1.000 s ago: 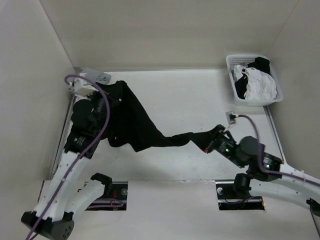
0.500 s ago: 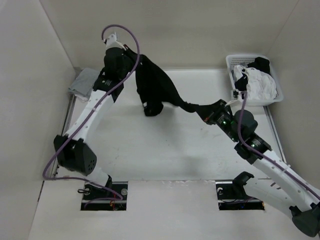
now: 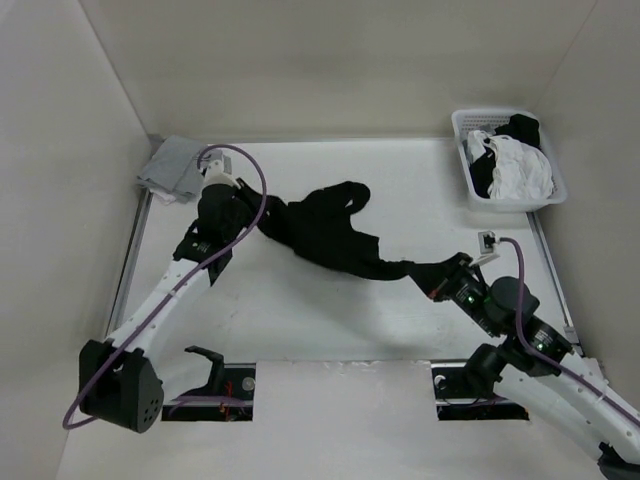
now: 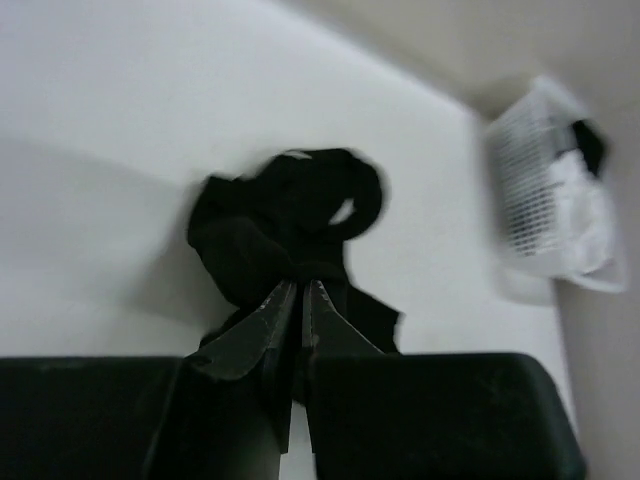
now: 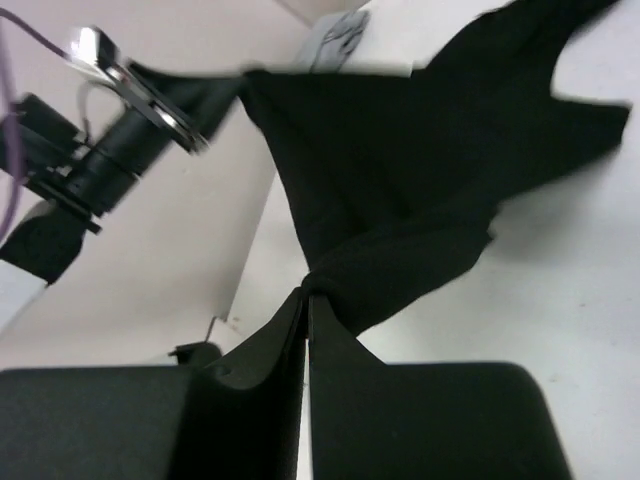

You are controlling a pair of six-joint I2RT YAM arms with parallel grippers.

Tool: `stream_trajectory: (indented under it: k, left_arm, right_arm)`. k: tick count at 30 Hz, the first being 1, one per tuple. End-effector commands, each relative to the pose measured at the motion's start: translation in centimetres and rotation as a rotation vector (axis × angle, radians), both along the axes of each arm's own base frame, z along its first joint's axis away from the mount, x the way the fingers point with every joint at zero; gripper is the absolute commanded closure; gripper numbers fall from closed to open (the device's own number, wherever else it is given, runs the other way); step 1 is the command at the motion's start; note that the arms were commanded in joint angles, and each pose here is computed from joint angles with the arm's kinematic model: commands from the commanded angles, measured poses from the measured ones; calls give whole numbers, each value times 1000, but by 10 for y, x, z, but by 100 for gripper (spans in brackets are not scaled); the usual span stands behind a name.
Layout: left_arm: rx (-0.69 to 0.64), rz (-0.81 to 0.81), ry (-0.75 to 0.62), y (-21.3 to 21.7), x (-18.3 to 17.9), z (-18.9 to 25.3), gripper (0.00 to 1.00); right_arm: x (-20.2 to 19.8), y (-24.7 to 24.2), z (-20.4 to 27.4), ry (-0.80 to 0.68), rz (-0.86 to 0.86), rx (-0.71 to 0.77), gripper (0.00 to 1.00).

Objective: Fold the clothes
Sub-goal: Flatten the tank top out

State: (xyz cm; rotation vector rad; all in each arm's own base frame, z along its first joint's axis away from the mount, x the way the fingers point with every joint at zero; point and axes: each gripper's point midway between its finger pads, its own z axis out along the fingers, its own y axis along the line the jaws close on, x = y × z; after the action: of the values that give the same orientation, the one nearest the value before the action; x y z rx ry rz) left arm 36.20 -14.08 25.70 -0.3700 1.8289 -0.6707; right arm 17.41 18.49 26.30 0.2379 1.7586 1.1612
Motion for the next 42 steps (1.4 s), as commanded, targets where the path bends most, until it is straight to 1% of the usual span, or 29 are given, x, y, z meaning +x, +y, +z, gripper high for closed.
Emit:
stream_trajectory:
  k: [1,3,4,5,7,8,10,11,12,14,15,17,22,23,27,29,31,33,36,39,42]
  left_arm:
    - [-1,77,-13,22,19,-11,97]
    - [13,106,2,25,42,-20,97]
    - [4,114,8,25,58,-20,97]
    - [5,115,-2,21,70,-15,97]
    - [23,121,-41,15,97,0,97]
    - [43,116,-59,9,119,7,97]
    - [60,114,-64,4,150,9,97]
    - [62,101,-46,-1,163,6,98]
    - [55,88,-34,-6,168,8,98]
    - [57,74,-47,-10,164,20,99]
    - [63,73,-68,-12,155,28,99]
    - [56,86,-90,-8,132,40,99]
    - [30,108,-157,2,59,71,98]
    - [39,99,-180,4,20,91,98]
    - [53,78,-195,4,-3,105,98]
    - [69,72,-178,6,-7,100,98]
    - [83,73,-147,6,-5,88,98]
    - [100,81,-100,7,5,65,97]
    - [124,98,-15,10,35,24,96]
    - [123,119,60,16,77,-17,94]
    - [114,141,102,26,138,-50,92]
  right_arm:
    - [21,-13,-8,15,-104,-76,97]
    - [46,-9,-20,33,-136,-120,97]
    - [66,-5,-33,53,-144,-147,97]
    - [76,-5,-39,66,-148,-161,97]
    - [110,-7,-62,112,-169,-183,97]
    - [125,-8,-71,134,-173,-187,97]
    - [150,-15,-84,160,-206,-188,98]
    - [163,-18,-87,168,-220,-180,98]
    - [169,-19,-86,167,-224,-174,98]
    - [169,-17,-72,136,-208,-153,98]
    - [166,-17,-60,100,-205,-148,98]
    - [144,-11,-42,51,-170,-145,98]
    - [80,-10,-11,-22,-103,-154,97]
    - [49,-15,0,-37,-88,-144,97]
    - [28,-15,11,-52,-58,-123,97]
    - [26,-14,13,-52,-54,-120,97]
    - [30,-10,7,-35,-52,-140,97]
    - [40,-3,-11,2,-48,-176,96]
    - [70,3,-44,77,-73,-230,96]
    - [96,8,-73,141,-89,-247,96]
    - [119,11,-90,184,-104,-234,97]
